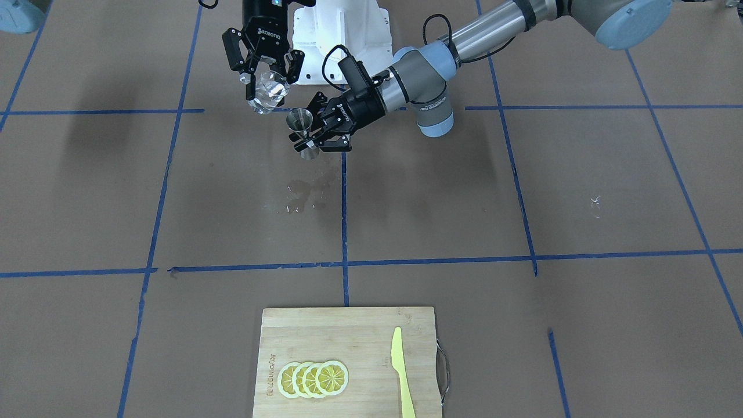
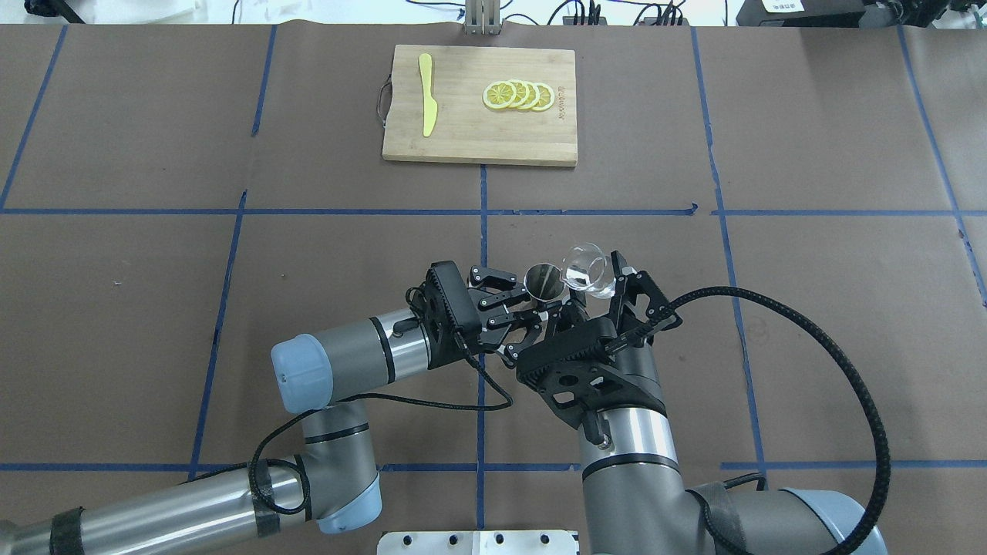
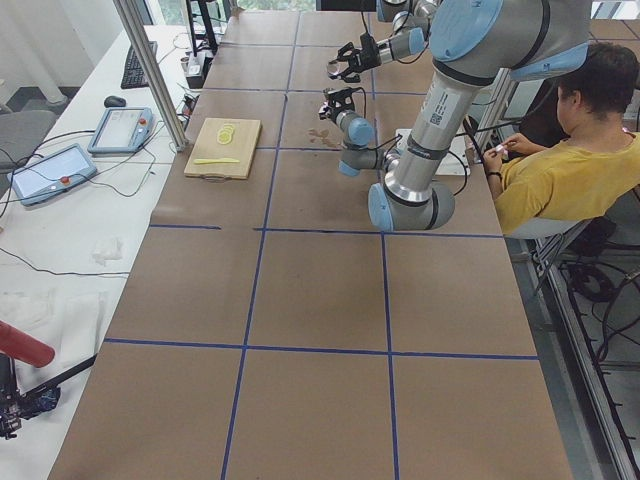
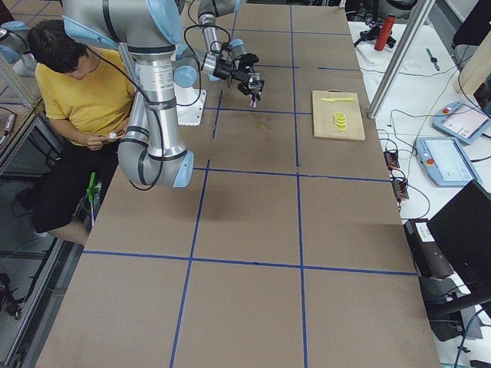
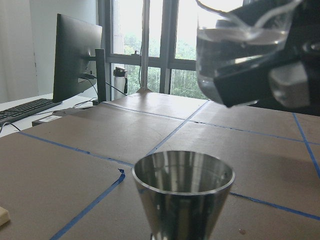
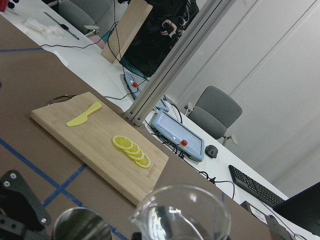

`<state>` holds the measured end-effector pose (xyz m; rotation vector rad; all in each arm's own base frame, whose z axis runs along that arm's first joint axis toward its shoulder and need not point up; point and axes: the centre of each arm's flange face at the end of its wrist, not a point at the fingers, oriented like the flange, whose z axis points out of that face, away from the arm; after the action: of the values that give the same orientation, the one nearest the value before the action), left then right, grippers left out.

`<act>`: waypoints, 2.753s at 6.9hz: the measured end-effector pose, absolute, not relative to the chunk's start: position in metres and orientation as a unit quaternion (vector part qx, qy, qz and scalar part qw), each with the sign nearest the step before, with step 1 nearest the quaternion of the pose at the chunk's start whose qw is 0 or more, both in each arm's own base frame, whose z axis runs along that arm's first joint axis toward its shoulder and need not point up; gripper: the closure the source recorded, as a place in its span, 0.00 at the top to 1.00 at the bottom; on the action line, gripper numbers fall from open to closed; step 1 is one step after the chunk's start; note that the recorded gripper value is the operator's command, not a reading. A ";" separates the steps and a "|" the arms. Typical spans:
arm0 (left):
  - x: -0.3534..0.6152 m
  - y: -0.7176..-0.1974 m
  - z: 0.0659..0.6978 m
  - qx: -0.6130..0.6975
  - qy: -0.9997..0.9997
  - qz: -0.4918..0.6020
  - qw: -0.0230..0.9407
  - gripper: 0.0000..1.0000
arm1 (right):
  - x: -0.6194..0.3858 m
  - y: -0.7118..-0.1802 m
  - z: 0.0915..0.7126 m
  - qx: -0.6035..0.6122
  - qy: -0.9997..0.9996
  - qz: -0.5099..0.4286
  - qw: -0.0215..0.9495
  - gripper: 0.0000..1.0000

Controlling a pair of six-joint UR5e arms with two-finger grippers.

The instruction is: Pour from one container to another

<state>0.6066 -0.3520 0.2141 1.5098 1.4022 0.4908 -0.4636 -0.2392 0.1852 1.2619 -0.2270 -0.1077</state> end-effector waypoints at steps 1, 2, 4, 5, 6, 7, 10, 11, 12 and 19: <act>0.608 -0.352 0.215 0.622 0.578 0.202 0.489 0.00 | -0.463 -0.240 0.186 0.588 -0.100 -0.053 0.801 0.00; 0.609 -0.352 0.215 0.622 0.578 0.201 0.488 0.00 | -0.462 -0.241 0.186 0.588 -0.096 -0.056 0.801 0.00; 0.612 -0.351 0.209 0.623 0.581 0.200 0.484 0.00 | -0.461 -0.243 0.185 0.589 -0.089 -0.062 0.801 0.00; 0.613 -0.350 0.205 0.623 0.583 0.200 0.482 0.00 | -0.461 -0.243 0.185 0.589 -0.087 -0.063 0.801 0.00; 0.615 -0.350 0.203 0.623 0.583 0.200 0.482 0.00 | -0.460 -0.243 0.185 0.589 -0.087 -0.064 0.801 0.00; 0.618 -0.350 0.201 0.622 0.584 0.200 0.481 0.00 | -0.461 -0.243 0.186 0.589 -0.084 -0.065 0.801 0.00; 0.621 -0.348 0.200 0.621 0.585 0.201 0.481 0.00 | -0.461 -0.245 0.188 0.587 -0.064 -0.078 0.804 0.00; 0.621 -0.347 0.200 0.621 0.586 0.201 0.480 0.00 | -0.460 -0.246 0.188 0.586 -0.059 -0.081 0.804 0.00; 0.621 -0.346 0.200 0.622 0.587 0.201 0.478 0.00 | -0.460 -0.247 0.188 0.586 -0.055 -0.085 0.804 0.00; 0.622 -0.341 0.198 0.621 0.591 0.200 0.475 0.00 | -0.460 -0.249 0.186 0.587 -0.035 -0.105 0.802 0.00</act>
<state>0.6223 -0.3410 0.1984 1.5182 1.4454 0.4902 -0.4597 -0.2492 0.1859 1.2585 -0.0743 -0.2247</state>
